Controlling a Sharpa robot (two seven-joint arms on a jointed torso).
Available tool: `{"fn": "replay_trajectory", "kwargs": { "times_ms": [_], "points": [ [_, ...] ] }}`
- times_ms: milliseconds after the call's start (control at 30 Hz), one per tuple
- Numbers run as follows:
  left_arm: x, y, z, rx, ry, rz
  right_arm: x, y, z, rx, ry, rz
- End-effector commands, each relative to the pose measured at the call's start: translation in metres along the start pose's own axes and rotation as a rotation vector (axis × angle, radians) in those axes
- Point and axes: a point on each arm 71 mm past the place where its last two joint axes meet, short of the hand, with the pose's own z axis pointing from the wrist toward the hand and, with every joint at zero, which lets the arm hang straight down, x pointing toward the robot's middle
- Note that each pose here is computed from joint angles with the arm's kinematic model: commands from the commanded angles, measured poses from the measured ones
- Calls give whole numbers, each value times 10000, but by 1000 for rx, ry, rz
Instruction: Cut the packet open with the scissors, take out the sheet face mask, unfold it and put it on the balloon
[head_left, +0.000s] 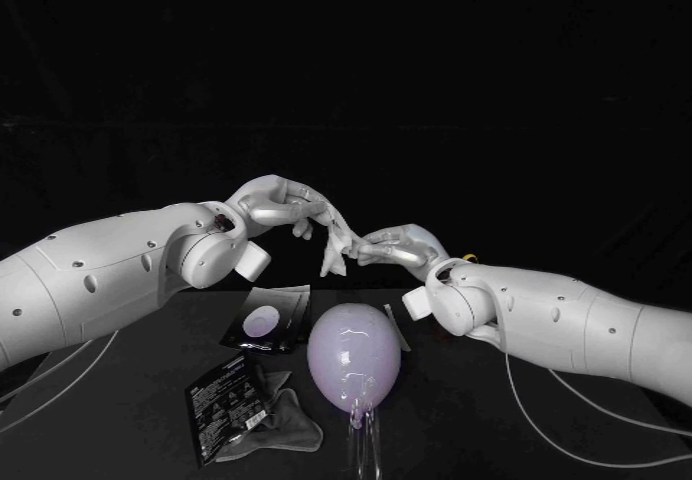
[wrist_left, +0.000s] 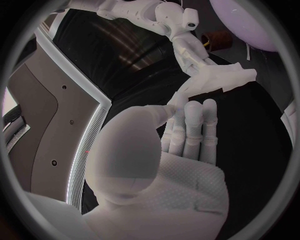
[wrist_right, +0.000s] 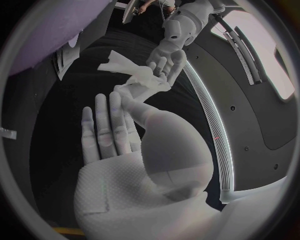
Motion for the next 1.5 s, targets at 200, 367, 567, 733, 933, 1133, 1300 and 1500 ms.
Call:
{"fn": "replay_trajectory", "kwargs": {
  "times_ms": [200, 367, 567, 733, 933, 1133, 1300, 1500],
  "points": [
    [-129, 78, -54, -35, -72, 15, -149, 433, 123, 29, 76, -253],
    [-155, 120, -68, -45, -90, 17, -163, 664, 188, 62, 124, -399],
    [-194, 195, -81, -61, -122, 17, -164, 951, 262, 91, 153, -665],
    [-234, 232, -87, -68, -149, 17, -184, 1106, 304, 87, 134, -833],
    [-284, 262, -94, -73, -173, 20, -209, 1273, 335, 72, 91, -982],
    [-318, 279, -100, -76, -188, 27, -233, 1386, 346, 67, 64, -1048],
    [-330, 286, -97, -77, -195, 30, -241, 1450, 351, 67, 48, -1075],
    [-318, 282, -81, -74, -195, 31, -222, 1510, 363, 57, 28, -1097]
  ]
}}
